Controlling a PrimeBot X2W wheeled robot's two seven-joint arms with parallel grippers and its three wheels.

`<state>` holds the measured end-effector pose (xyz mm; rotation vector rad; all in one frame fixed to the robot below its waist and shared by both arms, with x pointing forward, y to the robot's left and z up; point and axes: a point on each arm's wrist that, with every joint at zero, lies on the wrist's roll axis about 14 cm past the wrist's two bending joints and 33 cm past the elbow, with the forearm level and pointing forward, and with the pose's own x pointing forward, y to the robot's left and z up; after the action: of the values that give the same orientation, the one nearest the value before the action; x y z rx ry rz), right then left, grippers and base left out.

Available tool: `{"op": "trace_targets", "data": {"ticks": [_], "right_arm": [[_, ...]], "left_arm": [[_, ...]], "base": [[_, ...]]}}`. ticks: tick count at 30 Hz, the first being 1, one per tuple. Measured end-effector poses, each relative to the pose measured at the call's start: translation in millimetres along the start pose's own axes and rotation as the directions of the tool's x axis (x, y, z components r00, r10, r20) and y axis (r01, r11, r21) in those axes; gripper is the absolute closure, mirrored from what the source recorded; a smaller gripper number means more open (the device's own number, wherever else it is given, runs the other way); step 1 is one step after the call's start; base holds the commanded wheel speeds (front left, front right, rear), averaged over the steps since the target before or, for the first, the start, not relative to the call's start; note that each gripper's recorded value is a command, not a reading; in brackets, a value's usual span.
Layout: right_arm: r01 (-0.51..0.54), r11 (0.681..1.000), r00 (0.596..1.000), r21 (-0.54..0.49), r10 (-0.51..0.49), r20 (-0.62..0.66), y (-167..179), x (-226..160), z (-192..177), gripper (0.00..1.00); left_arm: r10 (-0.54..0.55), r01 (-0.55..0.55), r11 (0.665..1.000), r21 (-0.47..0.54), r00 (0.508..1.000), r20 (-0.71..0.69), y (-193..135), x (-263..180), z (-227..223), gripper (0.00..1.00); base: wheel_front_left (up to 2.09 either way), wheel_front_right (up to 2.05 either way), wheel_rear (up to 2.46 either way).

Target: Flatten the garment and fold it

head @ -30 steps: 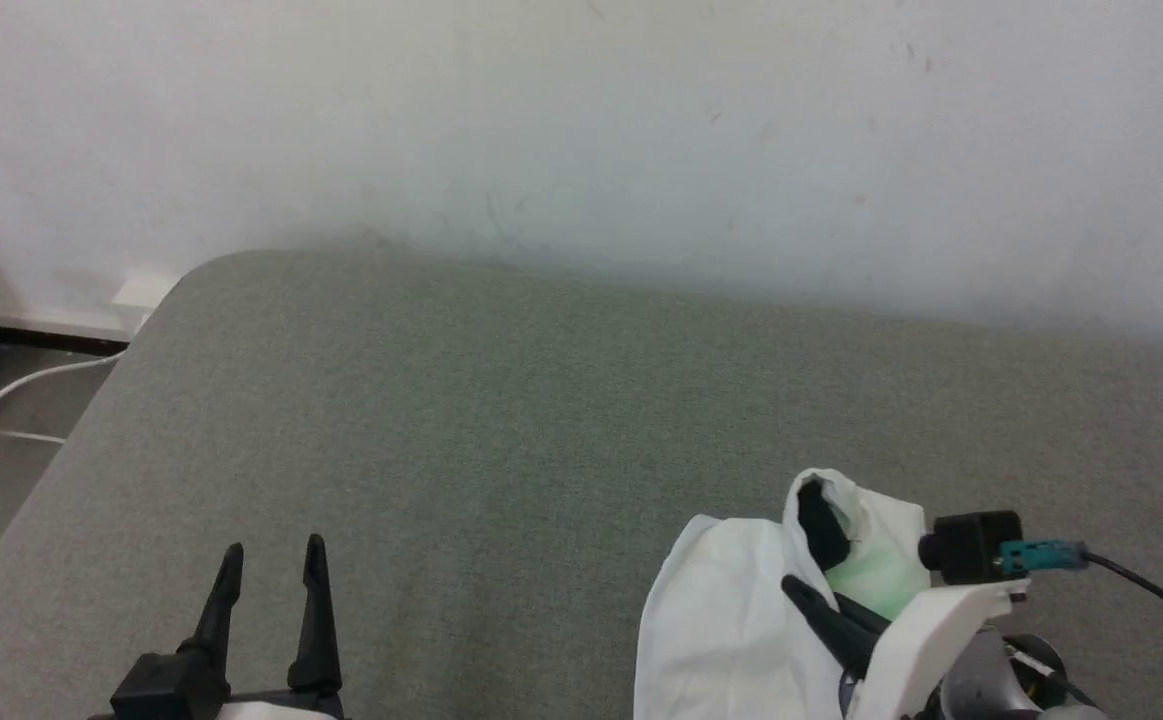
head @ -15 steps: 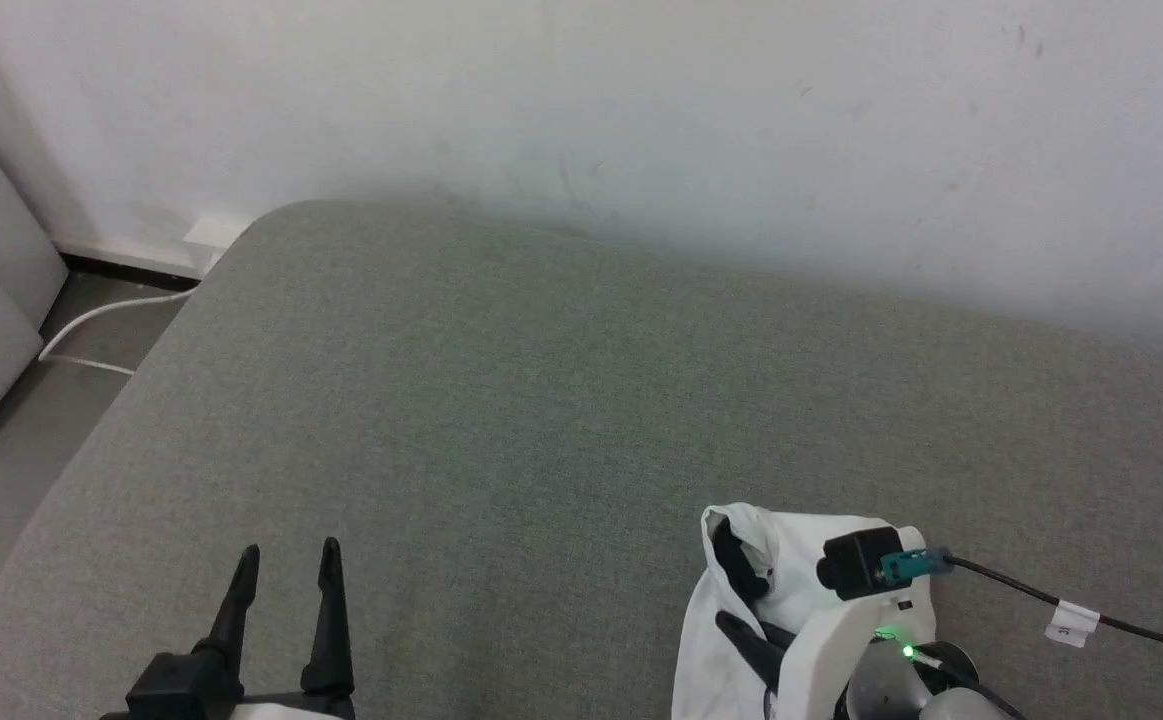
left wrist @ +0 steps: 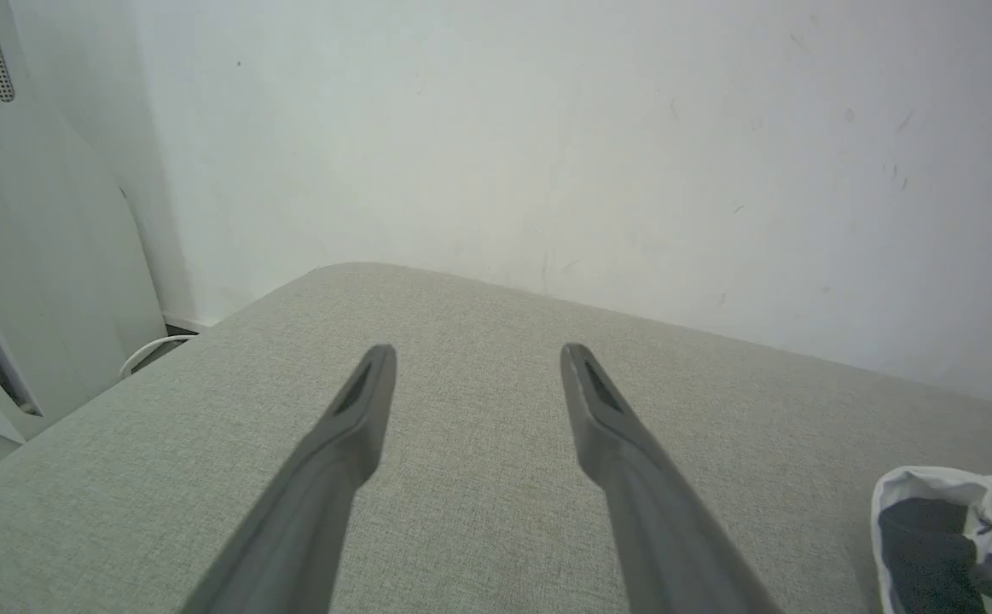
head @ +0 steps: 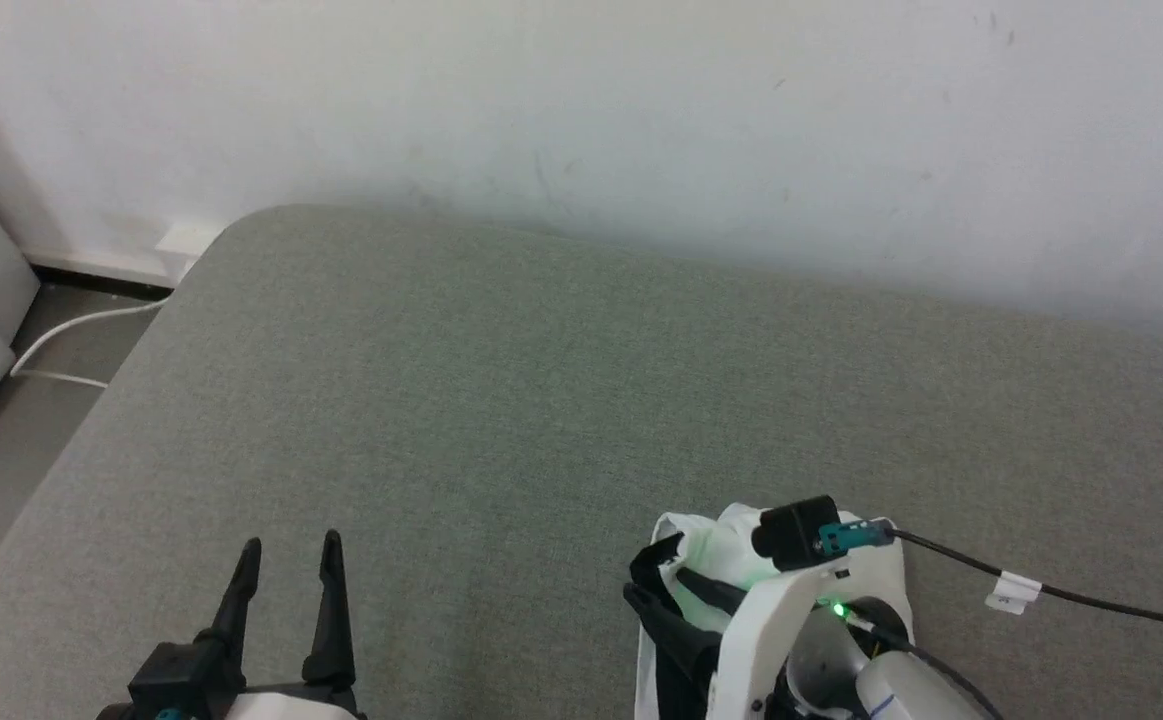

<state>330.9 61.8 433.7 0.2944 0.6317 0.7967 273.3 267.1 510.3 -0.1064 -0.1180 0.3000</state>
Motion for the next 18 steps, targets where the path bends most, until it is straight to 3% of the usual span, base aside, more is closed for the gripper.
{"op": "trace_targets", "data": {"ticks": [2, 6, 8, 11, 14, 18], "right_arm": [[-0.012, 1.000, 0.999, -0.029, 0.013, 0.042, 5.9, -2.3, 15.2, 0.00], [0.067, 0.969, 0.983, -0.238, -0.023, 0.183, -10.8, -22.6, 69.3, 0.00], [0.165, 0.925, 0.956, -0.343, -0.064, 0.287, -30.8, -43.4, 105.1, 0.00], [0.325, 0.846, 0.889, -0.422, -0.121, 0.442, -58.5, -81.7, 152.2, 0.00], [0.472, 0.756, 0.810, -0.453, -0.170, 0.561, -82.2, -122.1, 183.0, 0.00], [0.620, 0.670, 0.685, -0.408, -0.208, 0.699, -102.0, -174.9, 206.4, 0.00]], "left_arm": [[-0.012, 0.012, 1.000, -0.003, 1.000, 0.004, -3.3, 1.7, 0.7, 0.00], [-0.042, 0.042, 0.999, -0.009, 0.999, 0.016, -12.1, 5.6, 3.3, 0.00], [-0.058, 0.058, 0.998, -0.012, 0.998, 0.022, -16.9, 7.4, 4.9, 0.00], [-0.093, 0.094, 0.995, -0.017, 0.995, 0.035, -26.7, 11.0, 8.3, 0.00], [-0.130, 0.131, 0.991, -0.022, 0.990, 0.047, -38.9, 14.4, 11.4, 0.00], [-0.175, 0.177, 0.984, -0.027, 0.983, 0.060, -54.2, 18.1, 15.1, 0.00]], "base": [[0.00, 0.00, 0.00], [0.00, 0.00, 0.00], [0.00, 0.00, 0.00], [0.00, 0.00, 0.00], [0.00, 0.00, 0.00], [0.00, 0.00, 0.00]]}}
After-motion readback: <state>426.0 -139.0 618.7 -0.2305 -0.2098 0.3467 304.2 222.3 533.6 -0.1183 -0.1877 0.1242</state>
